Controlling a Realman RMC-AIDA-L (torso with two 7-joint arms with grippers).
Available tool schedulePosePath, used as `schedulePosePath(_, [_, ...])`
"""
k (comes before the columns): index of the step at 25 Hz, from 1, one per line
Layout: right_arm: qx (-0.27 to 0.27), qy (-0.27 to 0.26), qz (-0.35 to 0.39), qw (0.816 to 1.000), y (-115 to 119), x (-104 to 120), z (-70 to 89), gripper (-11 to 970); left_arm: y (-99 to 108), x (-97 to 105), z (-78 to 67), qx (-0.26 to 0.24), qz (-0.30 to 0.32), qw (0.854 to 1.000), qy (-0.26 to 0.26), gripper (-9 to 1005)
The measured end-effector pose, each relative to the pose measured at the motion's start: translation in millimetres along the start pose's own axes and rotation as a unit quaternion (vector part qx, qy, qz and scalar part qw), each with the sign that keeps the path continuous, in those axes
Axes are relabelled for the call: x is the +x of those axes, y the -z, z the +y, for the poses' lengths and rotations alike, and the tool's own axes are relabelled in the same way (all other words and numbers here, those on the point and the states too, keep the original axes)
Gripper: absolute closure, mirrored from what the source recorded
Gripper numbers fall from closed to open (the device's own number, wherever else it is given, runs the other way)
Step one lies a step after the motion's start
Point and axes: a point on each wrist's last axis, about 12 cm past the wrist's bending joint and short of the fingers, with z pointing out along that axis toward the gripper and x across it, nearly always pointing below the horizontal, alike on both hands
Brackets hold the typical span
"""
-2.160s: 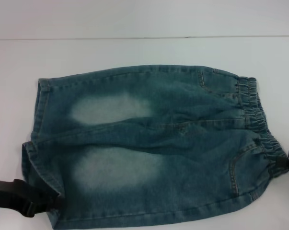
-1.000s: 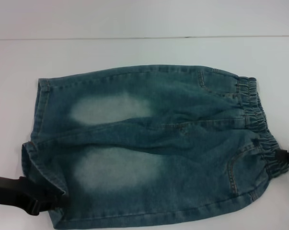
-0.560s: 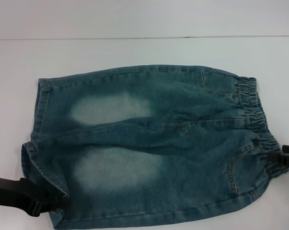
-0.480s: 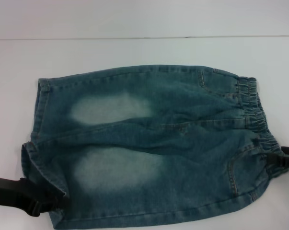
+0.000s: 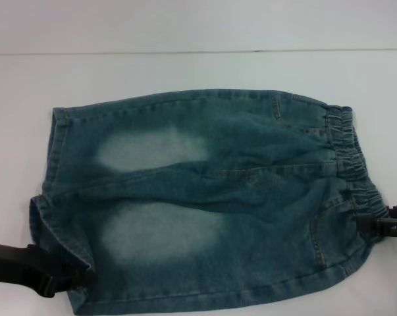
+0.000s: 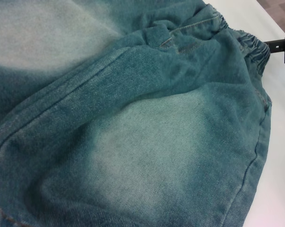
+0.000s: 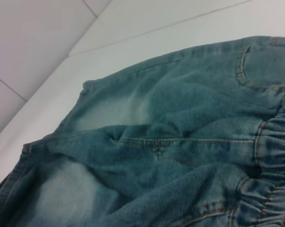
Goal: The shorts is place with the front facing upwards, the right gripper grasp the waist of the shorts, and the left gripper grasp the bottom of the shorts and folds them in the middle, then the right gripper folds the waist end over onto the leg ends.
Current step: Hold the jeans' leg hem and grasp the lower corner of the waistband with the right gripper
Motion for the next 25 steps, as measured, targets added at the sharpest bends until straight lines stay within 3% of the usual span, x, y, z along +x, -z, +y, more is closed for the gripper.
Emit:
schedulePosePath(16, [0.001, 0.001, 0.0, 1.0, -2.7, -4.3, -0.1, 139, 0.0, -0.2, -0.4, 0.002, 0.0, 1.0, -0.001, 944])
schedulePosePath(25, [-0.005, -0.001, 0.002, 1.0, -5.4, -3.1, 1.6, 554, 0.7, -3.7, -1.7, 0.005, -0.004, 1.0, -0.006, 944])
